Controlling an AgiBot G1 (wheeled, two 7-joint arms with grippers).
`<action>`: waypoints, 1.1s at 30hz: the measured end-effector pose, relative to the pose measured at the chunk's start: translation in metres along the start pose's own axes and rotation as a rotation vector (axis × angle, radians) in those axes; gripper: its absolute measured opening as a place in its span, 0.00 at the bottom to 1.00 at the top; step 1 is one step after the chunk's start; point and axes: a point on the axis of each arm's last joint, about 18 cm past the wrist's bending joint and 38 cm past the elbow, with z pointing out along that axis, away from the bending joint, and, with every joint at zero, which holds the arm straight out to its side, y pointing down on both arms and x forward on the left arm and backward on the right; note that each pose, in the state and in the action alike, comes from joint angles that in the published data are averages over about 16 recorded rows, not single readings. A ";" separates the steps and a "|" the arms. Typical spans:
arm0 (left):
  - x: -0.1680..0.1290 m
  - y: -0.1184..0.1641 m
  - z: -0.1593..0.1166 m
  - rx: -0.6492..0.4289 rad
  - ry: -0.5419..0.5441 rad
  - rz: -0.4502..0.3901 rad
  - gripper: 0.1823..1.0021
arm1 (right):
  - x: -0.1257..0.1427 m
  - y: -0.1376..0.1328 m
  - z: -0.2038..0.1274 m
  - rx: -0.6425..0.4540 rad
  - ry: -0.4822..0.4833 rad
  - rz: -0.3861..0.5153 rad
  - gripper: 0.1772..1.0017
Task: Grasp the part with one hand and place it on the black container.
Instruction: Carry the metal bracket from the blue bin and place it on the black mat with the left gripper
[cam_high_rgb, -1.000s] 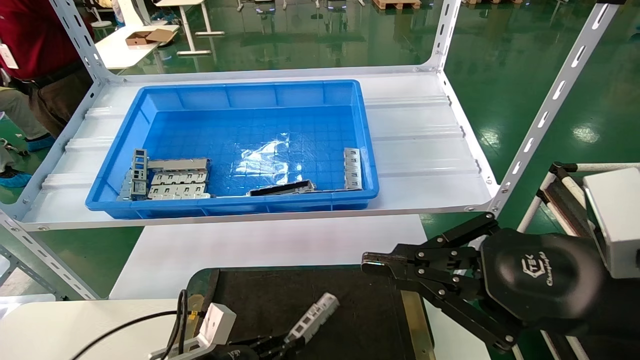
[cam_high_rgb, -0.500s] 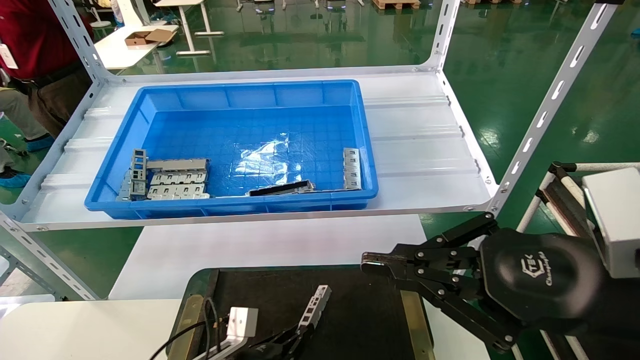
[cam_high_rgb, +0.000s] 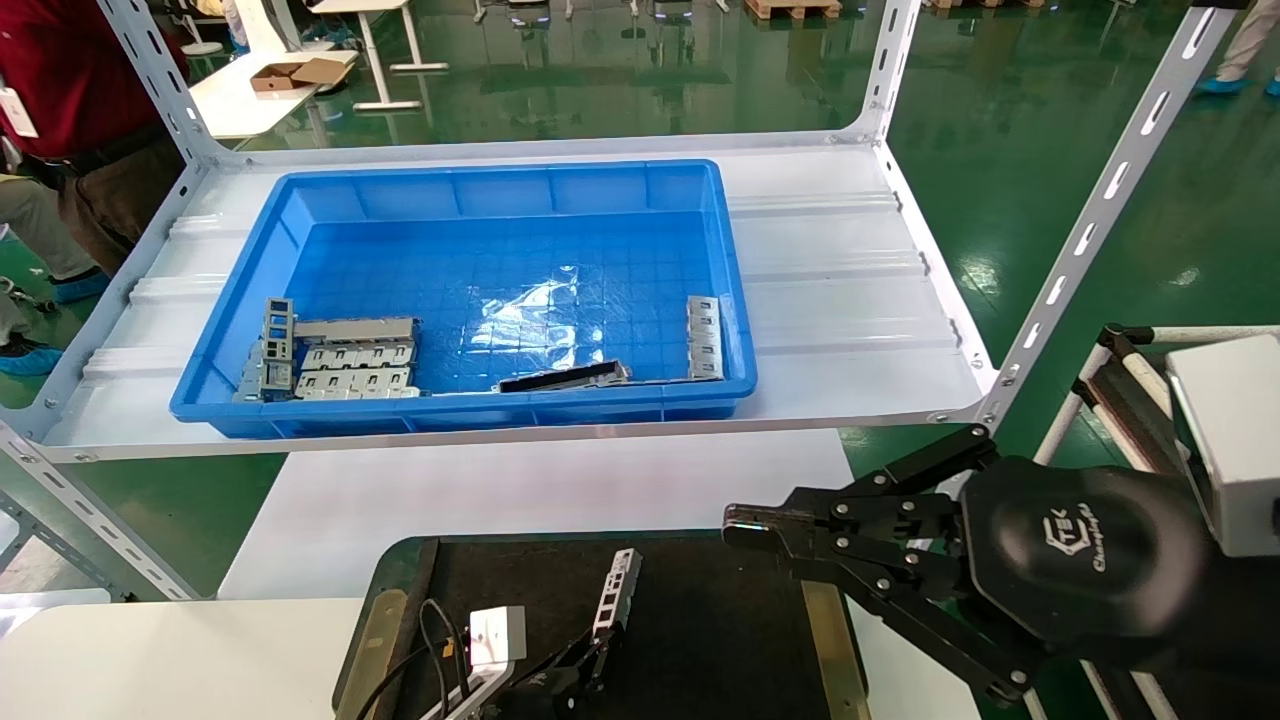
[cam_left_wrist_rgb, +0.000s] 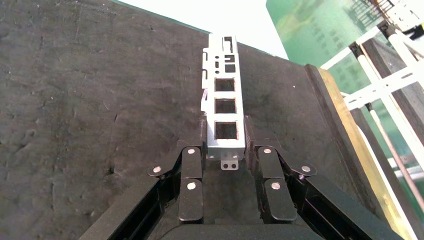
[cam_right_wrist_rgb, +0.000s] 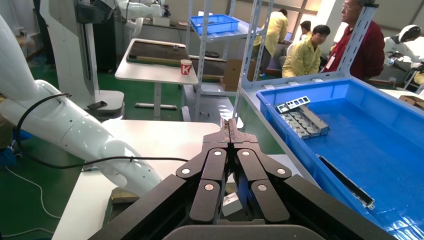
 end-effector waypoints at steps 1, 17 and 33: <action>0.001 0.001 0.000 0.003 -0.003 -0.004 0.17 | 0.000 0.000 0.000 0.000 0.000 0.000 0.02; 0.007 0.016 0.002 0.026 -0.041 -0.051 0.17 | 0.000 0.000 0.000 0.000 0.000 0.000 0.02; 0.007 0.019 0.003 0.027 -0.059 -0.074 0.19 | 0.000 0.000 0.000 0.000 0.000 0.000 0.05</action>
